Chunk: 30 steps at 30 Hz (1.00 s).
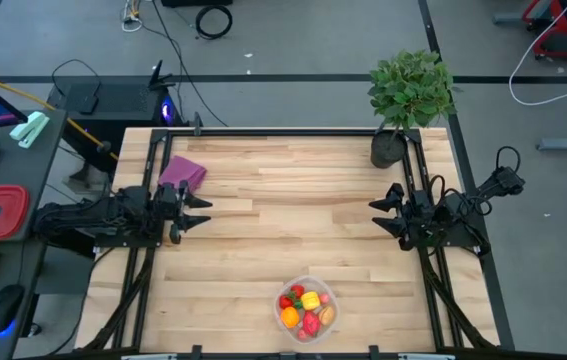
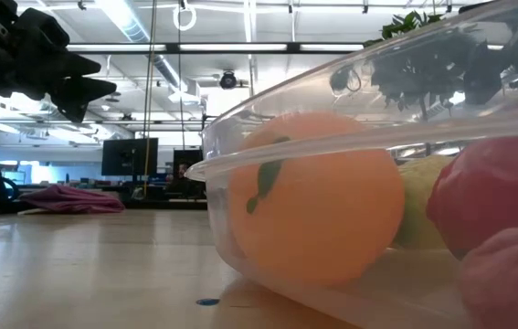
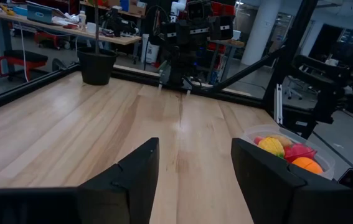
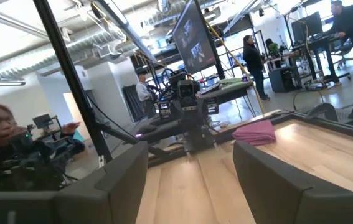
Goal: Pick and placing Produce into tupperware
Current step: Return to Home Position
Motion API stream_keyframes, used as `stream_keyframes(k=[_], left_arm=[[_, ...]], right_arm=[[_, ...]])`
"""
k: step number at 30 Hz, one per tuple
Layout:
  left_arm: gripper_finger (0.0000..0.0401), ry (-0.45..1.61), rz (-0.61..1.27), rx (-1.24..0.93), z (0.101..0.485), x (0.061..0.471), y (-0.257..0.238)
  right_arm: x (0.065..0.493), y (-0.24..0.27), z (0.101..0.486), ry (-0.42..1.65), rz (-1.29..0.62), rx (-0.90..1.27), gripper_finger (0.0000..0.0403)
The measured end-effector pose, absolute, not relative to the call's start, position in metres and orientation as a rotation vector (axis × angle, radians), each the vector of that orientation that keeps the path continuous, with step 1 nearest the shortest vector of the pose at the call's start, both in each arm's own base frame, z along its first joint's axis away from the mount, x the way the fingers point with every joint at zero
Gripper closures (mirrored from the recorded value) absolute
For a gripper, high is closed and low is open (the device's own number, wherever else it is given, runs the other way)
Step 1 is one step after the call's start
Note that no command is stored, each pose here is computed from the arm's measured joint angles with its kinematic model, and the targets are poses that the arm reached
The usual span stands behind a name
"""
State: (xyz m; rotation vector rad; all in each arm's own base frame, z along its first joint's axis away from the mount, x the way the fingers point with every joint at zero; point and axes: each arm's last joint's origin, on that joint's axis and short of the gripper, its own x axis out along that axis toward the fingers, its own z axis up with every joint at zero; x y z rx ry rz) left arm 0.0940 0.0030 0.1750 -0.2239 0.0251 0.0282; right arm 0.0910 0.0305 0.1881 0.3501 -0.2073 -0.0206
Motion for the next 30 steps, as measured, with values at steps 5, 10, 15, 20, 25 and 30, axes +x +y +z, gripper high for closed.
stream_keyframes(k=[5,10,15,20,25,30], left_arm=[[0.0199,0.025,0.028,-0.224,0.1750,0.0940,0.0030],[0.0201,0.025,0.028,-0.224,0.1750,0.0940,0.0030],[0.0196,0.025,0.028,-0.224,0.1750,0.0940,0.0030],[0.0198,0.025,0.028,-0.224,0.1750,0.0940,0.0030],[0.0204,0.025,0.028,-0.223,0.1750,0.0940,0.0030],[0.0200,0.025,0.028,-0.224,0.1750,0.0940,0.0030]], right_arm=[[0.0910,0.0305,0.1881,-0.207,-0.021,0.350,0.0157],[0.0910,0.0305,0.1881,-0.207,-0.021,0.350,0.0157],[0.0910,0.0305,0.1881,-0.207,-0.021,0.350,0.0157],[0.0910,0.0305,0.1881,-0.207,-0.021,0.350,0.0157],[0.0910,0.0305,0.1880,-0.207,-0.021,0.350,0.0157],[0.0910,0.0305,0.1881,-0.207,-0.021,0.350,0.0157]])
